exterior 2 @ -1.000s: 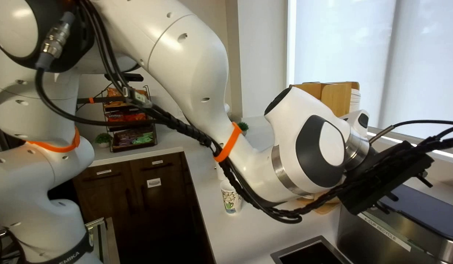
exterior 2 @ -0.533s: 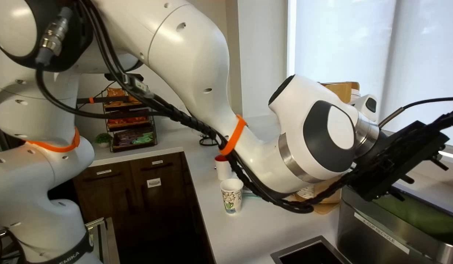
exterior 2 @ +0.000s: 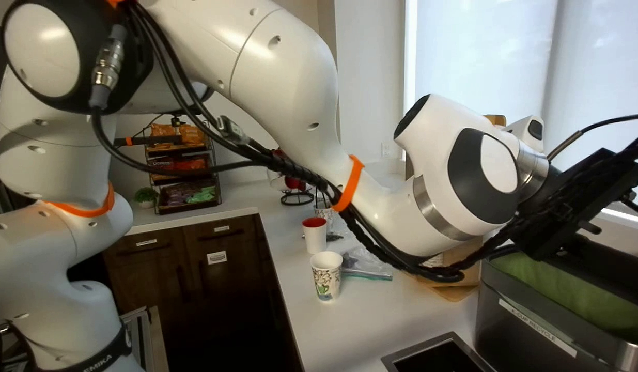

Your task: Open the lid of the bin

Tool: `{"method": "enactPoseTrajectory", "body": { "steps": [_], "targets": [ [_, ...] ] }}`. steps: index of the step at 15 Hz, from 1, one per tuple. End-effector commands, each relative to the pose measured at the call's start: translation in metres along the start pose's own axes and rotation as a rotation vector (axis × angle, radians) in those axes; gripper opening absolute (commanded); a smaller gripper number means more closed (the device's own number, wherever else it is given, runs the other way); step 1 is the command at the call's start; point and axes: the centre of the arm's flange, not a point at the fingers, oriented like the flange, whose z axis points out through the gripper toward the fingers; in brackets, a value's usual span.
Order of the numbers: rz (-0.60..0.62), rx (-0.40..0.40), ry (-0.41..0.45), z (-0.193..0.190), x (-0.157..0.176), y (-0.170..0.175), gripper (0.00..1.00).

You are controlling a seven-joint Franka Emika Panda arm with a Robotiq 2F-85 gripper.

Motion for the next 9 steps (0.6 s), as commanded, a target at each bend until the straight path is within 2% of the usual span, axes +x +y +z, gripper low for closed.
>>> {"method": "enactPoseTrajectory", "body": {
  "steps": [1,9],
  "targets": [
    [0.021,-0.002,-0.022,0.033,0.007,0.032,1.00],
    [0.062,0.022,-0.077,0.069,0.023,0.068,1.00]
  ]
}}
